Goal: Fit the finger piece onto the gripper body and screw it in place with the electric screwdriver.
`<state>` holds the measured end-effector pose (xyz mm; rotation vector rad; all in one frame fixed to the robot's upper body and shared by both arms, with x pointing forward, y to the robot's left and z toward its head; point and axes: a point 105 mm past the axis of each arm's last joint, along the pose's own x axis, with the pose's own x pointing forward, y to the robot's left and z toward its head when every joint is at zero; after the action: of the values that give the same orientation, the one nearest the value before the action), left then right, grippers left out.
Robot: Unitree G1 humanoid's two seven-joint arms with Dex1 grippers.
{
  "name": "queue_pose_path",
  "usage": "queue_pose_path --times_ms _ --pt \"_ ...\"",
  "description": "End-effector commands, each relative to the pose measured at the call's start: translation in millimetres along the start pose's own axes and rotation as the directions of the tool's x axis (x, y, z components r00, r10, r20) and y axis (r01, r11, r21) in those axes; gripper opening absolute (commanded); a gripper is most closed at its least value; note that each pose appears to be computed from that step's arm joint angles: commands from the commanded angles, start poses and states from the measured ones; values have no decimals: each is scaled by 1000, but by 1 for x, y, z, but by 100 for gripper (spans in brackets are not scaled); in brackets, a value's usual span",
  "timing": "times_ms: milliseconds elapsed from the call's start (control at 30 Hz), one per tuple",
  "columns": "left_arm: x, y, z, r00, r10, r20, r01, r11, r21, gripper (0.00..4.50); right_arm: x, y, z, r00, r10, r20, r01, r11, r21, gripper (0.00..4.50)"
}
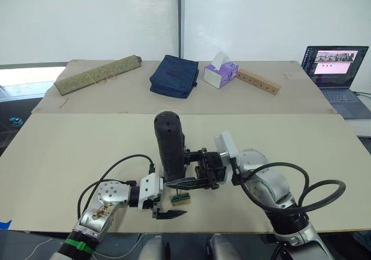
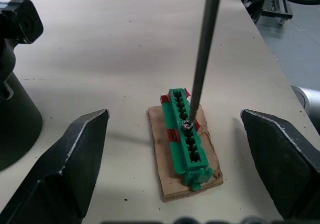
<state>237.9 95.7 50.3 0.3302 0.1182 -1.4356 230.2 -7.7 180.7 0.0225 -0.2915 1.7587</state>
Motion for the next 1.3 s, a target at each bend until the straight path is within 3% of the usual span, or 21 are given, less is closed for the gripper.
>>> queue_pose_path --times_ms 33,1300 --pt "-1 -8 -18 998 -19 -58 15 998 -63 446 2 3 11 999 20 30 -18 999 -47 193" --pt "-1 -10 -18 998 -23 -60 19 998 -64 446 -3 -1 5 1000 2 -1 -2 998 -57 193"
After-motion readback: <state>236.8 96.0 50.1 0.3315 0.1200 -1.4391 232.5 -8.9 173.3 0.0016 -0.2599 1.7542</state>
